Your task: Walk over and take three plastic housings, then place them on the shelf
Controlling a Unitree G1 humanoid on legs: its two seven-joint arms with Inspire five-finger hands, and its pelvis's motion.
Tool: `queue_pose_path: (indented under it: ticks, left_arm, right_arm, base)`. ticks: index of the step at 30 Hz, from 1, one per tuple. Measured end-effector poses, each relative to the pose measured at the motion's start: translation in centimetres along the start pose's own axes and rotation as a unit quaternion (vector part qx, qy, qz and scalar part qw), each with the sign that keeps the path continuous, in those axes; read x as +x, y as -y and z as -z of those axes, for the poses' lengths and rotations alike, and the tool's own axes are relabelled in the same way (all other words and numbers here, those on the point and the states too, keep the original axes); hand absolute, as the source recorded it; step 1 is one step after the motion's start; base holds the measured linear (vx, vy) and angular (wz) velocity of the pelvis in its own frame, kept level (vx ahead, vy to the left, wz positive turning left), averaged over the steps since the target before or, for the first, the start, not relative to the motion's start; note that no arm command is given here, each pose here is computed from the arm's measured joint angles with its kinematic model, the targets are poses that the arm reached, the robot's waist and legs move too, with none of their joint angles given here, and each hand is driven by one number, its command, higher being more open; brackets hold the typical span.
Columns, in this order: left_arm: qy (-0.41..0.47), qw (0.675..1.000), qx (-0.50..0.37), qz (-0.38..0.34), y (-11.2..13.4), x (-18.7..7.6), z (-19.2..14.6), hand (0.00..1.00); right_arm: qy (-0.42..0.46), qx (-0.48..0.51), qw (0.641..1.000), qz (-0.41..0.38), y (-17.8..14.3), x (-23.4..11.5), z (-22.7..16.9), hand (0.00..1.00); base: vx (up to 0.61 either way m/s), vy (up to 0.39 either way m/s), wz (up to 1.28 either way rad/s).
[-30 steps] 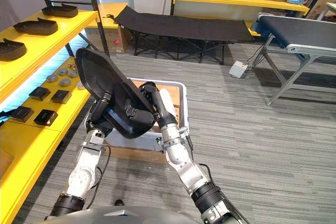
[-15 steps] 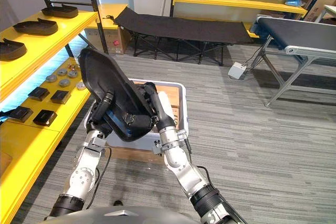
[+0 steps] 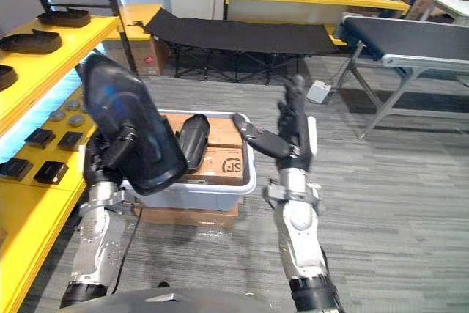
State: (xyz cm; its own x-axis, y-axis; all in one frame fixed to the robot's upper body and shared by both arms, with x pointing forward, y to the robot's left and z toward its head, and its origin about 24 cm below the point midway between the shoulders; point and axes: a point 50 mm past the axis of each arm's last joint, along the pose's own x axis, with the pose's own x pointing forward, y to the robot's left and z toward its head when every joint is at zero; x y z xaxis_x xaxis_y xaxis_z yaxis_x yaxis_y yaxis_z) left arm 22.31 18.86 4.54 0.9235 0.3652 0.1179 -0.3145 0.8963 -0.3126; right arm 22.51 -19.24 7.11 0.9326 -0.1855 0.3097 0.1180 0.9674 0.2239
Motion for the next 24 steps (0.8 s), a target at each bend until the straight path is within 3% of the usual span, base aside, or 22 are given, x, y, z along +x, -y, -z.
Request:
queue_pose_path:
  ticks: [4, 11, 20, 24]
  left_arm:
    - [0.064, 0.997, 0.036, -0.04, -1.2, 0.3, -2.0, 0.0]
    - [0.114, 0.986, 0.1, -0.065, -1.0, 0.2, -3.4, 0.0]
    - [0.169, 0.982, 0.067, -0.059, 0.1, -0.6, -6.1, 0.0]
    - [0.164, 0.979, 0.086, -0.089, -1.6, -1.8, -6.7, 0.0]
  right_arm:
    - [0.003, 0.042, 0.995, 0.093, 4.8, -1.8, -0.5, 1.0]
    - [0.028, 0.037, 0.984, 0.173, 8.2, -4.3, -1.4, 1.0]
    - [-0.044, 0.091, 0.979, 0.175, 6.1, -5.0, 1.1, 1.0]
    - [-0.101, 0.128, 0.979, 0.12, 2.9, -3.7, 3.5, 1.0]
  base:
    - [0.01, 0.015, -0.38]
    - [0.0, 0.011, -0.18]
    - [0.01, -0.015, 0.3]
    - [0.04, -0.024, 0.42]
